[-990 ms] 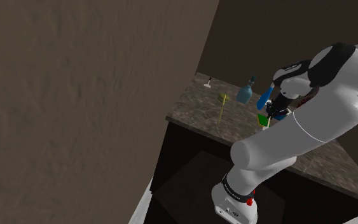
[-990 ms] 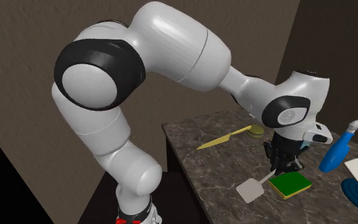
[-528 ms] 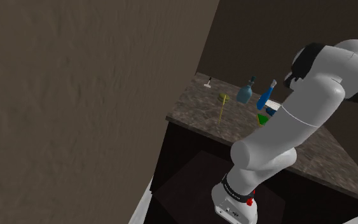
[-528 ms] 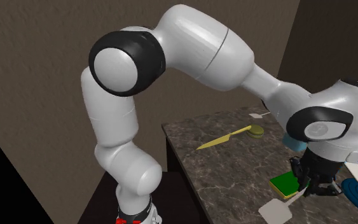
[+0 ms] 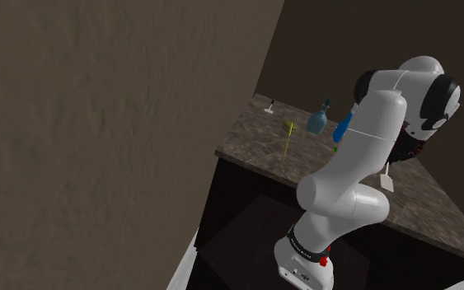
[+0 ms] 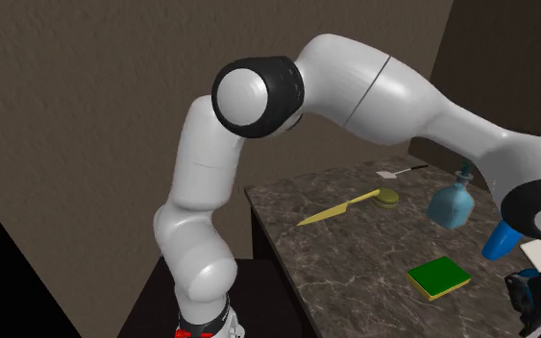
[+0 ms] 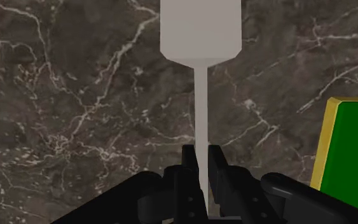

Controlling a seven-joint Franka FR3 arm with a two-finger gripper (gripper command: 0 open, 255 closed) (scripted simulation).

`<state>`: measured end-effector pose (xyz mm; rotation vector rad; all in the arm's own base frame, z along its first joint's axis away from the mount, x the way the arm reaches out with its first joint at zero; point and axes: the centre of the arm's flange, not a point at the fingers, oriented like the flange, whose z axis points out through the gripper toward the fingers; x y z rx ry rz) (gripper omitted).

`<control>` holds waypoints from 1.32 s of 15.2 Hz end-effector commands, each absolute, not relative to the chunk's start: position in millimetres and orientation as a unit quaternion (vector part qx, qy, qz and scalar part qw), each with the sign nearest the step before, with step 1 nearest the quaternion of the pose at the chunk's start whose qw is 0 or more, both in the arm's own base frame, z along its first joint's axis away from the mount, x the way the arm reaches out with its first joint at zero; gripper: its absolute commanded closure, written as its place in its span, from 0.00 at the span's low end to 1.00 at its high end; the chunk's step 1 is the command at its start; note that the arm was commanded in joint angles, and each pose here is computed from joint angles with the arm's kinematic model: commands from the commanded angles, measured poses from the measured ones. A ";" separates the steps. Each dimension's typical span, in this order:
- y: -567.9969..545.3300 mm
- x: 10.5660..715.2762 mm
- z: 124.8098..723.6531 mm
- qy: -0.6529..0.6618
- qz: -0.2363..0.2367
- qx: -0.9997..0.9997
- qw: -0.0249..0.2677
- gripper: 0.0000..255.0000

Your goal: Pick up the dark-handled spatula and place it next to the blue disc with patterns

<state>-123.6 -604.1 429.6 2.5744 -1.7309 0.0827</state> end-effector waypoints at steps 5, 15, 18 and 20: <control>-650.4 -185.4 428.3 -0.557 0.028 0.830 0.018 1.00; -656.8 -194.6 380.7 -0.557 0.028 0.830 0.018 1.00; -656.8 -194.6 364.9 -0.557 0.028 0.830 0.018 1.00; -656.8 -194.6 354.3 -0.557 0.028 0.830 0.018 1.00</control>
